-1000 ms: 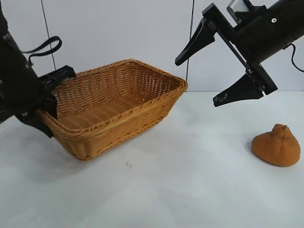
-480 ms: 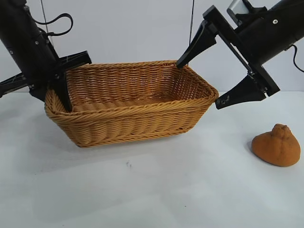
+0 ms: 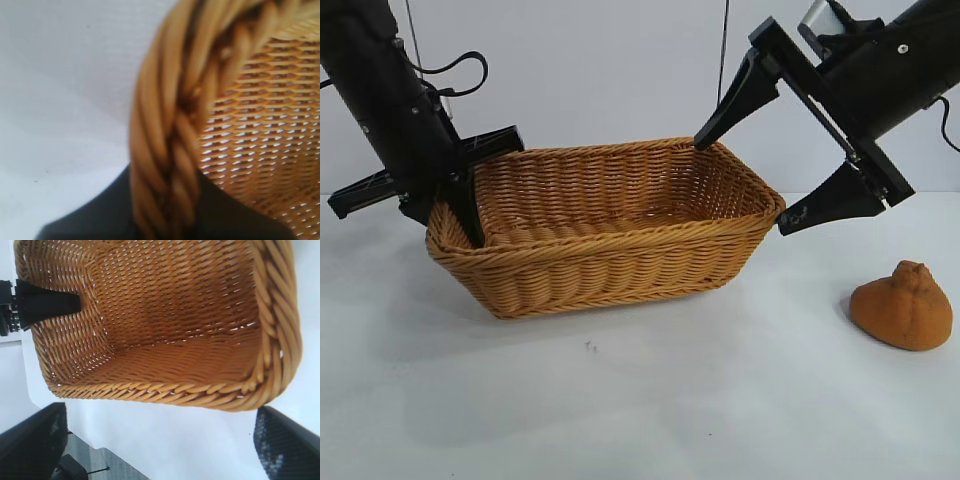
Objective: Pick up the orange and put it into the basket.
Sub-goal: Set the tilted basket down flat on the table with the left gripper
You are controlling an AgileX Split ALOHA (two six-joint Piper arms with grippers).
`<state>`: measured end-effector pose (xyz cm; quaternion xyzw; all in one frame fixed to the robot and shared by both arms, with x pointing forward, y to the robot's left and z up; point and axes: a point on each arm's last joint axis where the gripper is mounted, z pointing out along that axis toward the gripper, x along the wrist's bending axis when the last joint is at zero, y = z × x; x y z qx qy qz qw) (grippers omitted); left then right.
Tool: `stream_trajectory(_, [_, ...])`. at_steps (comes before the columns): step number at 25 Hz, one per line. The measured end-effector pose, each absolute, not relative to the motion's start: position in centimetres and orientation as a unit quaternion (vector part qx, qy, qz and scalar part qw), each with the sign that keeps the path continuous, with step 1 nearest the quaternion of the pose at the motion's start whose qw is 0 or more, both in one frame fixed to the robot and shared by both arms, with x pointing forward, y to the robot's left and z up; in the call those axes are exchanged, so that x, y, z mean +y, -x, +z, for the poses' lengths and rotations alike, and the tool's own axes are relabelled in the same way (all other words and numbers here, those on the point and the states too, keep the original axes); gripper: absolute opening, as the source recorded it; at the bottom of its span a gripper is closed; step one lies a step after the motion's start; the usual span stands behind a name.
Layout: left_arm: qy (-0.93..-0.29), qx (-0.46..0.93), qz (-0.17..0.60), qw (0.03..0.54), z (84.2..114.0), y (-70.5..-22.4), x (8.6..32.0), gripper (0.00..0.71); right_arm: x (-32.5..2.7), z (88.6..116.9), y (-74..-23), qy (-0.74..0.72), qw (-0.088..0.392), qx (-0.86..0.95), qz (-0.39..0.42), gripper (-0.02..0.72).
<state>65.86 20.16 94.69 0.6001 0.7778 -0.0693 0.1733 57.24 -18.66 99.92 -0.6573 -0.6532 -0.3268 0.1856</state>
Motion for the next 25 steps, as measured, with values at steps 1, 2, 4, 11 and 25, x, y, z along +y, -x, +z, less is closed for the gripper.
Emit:
stream_trajectory(1, [-0.600,0.778,-0.070,0.173,94.7,-65.9,20.2,0.085,-18.7,99.9,-57.3,0.658,0.185,-0.653,-0.327,0.694])
stream_trajectory(2, [-0.600,0.778,-0.071,0.172,94.7,-65.8,20.2,0.085,-18.7,99.9,-57.3,0.658,0.185,-0.653,-0.327,0.694])
stream_trajectory(4, [-0.604,0.776,-0.074,0.167,94.7,-65.7,20.2,0.085,-18.7,99.9,-57.3,0.658,0.185,-0.653,-0.328,0.694])
stream_trajectory(11, [-0.640,0.750,-0.092,0.141,94.6,-64.9,19.2,0.085,-18.7,99.9,-57.3,0.658,0.185,-0.652,-0.328,0.694])
stream_trajectory(25, [-0.639,0.745,-0.133,0.136,93.1,-64.7,18.3,0.085,-18.6,99.9,-57.3,0.658,0.186,-0.652,-0.328,0.694])
